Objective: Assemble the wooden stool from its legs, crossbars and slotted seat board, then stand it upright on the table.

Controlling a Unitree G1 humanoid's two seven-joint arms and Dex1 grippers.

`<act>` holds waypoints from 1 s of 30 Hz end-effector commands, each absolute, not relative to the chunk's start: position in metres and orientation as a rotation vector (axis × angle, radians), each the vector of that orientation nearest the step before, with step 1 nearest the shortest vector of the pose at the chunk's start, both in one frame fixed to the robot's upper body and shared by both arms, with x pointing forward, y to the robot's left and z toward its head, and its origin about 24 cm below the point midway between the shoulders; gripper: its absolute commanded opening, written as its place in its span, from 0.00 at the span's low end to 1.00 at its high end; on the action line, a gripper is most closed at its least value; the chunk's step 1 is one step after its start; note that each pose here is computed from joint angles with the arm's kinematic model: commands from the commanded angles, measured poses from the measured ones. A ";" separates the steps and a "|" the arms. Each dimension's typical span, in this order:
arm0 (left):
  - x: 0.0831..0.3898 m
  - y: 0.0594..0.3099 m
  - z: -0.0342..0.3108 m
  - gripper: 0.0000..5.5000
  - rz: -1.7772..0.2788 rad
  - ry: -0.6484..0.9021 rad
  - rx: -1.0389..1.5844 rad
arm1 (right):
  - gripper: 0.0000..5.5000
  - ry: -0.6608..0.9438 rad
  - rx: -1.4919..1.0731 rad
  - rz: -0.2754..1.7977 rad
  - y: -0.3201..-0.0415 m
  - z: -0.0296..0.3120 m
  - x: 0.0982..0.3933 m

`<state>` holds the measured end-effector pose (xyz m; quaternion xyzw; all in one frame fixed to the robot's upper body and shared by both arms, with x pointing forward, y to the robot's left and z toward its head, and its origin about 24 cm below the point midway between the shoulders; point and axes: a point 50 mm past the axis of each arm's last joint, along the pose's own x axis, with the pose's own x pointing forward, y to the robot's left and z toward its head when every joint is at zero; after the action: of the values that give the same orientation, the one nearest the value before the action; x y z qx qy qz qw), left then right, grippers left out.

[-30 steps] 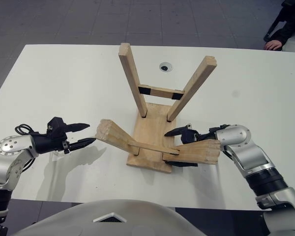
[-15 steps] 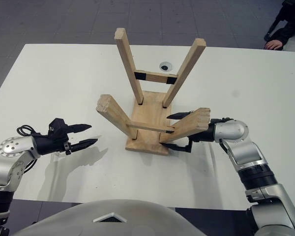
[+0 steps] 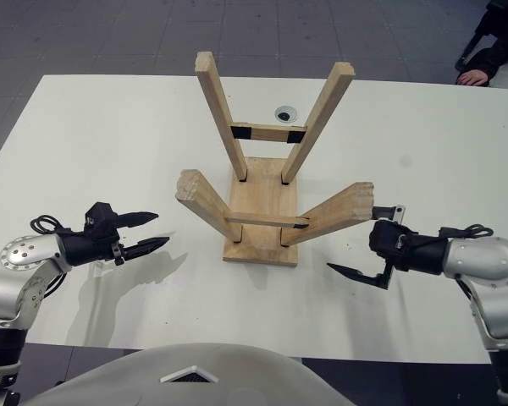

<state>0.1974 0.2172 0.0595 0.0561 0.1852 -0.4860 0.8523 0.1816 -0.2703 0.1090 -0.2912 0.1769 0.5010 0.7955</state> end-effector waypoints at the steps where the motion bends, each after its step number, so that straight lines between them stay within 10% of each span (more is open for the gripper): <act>1: 0.203 0.217 0.061 0.56 -0.995 0.363 0.137 | 0.99 0.165 -0.561 0.774 -0.276 0.143 0.200; 13: 0.220 0.219 0.058 0.56 -0.852 0.352 0.069 | 0.99 -0.372 -0.193 0.332 -0.232 0.242 0.190; 30: 0.219 0.216 0.051 0.56 -0.843 0.360 0.047 | 0.99 -0.321 0.096 0.816 -0.136 0.271 0.156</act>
<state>0.2182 0.2141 0.0513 0.0171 0.1697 -0.4128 0.8947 0.1565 -0.1385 0.2666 0.0499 -0.1511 0.3953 0.9047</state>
